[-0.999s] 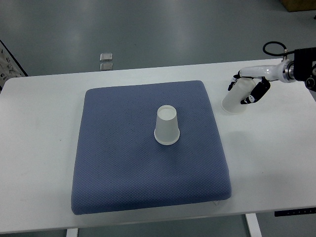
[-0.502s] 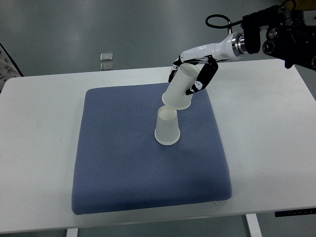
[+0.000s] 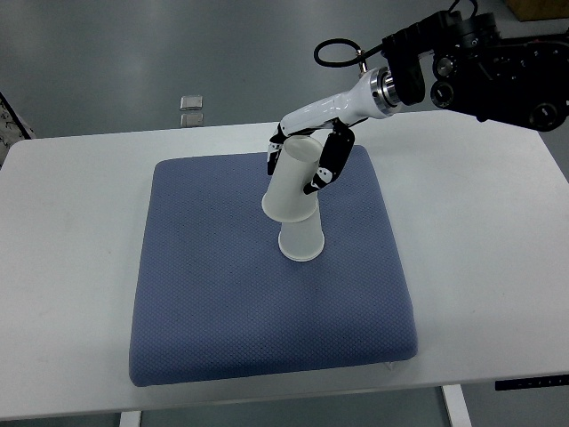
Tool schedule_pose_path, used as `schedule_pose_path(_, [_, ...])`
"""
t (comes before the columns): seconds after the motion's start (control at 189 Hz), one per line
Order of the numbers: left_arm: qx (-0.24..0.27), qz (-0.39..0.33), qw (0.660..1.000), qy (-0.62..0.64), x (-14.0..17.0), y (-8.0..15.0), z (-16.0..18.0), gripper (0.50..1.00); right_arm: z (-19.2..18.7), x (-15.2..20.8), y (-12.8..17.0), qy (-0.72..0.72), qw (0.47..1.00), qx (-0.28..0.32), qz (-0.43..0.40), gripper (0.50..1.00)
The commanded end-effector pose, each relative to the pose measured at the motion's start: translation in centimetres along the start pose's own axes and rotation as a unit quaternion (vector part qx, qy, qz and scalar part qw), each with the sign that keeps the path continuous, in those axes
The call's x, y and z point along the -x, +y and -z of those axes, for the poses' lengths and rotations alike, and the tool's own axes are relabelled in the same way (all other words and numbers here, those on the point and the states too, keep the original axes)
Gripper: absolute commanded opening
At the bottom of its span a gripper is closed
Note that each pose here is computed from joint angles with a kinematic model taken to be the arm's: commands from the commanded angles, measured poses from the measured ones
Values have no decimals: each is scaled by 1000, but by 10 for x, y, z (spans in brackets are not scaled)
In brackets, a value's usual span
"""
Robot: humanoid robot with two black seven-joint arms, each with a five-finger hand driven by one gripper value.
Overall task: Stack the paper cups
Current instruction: 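Carry the held cup over the inverted cup and lower it on top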
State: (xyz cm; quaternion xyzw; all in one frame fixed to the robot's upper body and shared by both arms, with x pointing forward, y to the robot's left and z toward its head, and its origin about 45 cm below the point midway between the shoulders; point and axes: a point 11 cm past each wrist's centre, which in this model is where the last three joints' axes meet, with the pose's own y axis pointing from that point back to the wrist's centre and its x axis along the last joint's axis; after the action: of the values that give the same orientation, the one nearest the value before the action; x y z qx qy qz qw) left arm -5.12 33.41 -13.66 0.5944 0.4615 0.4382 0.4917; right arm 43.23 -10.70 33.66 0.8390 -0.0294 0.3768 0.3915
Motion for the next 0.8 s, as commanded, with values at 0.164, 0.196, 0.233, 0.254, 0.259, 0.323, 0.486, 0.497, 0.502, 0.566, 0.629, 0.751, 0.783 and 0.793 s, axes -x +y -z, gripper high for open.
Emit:
schedule_pose_path(0.164, [0,0,1000,0,0,0,0,1000,-14,3,-5,10,1000,27,3,668])
schedule_pose_path(0.196, [0,0,1000,0,0,0,0,1000,-17,5,-6,12,999,32,6,668])
schedule_pose_path(0.233, [0,0,1000,0,0,0,0,1000,-19,6,-6,12,999,34,6,668])
schedule_pose_path(0.254, [0,0,1000,0,0,0,0,1000,-20,6,-5,12,999,35,5,668])
schedule_pose_path(0.259, [0,0,1000,0,0,0,0,1000,-20,6,-5,12,999,35,5,668])
schedule_pose_path(0.323, [0,0,1000,0,0,0,0,1000,-20,4,-3,14,999,36,4,668])
schedule_pose_path(0.486, [0,0,1000,0,0,0,0,1000,-21,-2,5,16,999,42,0,670])
schedule_pose_path(0.497, [0,0,1000,0,0,0,0,1000,-21,-3,5,17,999,42,0,670])
schedule_pose_path(0.502, [0,0,1000,0,0,0,0,1000,-21,-3,5,17,999,42,0,670])
schedule_pose_path(0.566, [0,0,1000,0,0,0,0,1000,-20,-4,6,18,999,42,-1,672])
schedule_pose_path(0.629, [0,0,1000,0,0,0,0,1000,-21,-3,5,18,999,42,0,672])
schedule_pose_path(0.751, [0,0,1000,0,0,0,0,1000,-20,-2,4,18,999,42,3,672])
schedule_pose_path(0.783, [0,0,1000,0,0,0,0,1000,-21,-1,4,17,999,42,4,672])
schedule_pose_path(0.793, [0,0,1000,0,0,0,0,1000,-21,-1,4,17,999,42,3,672])
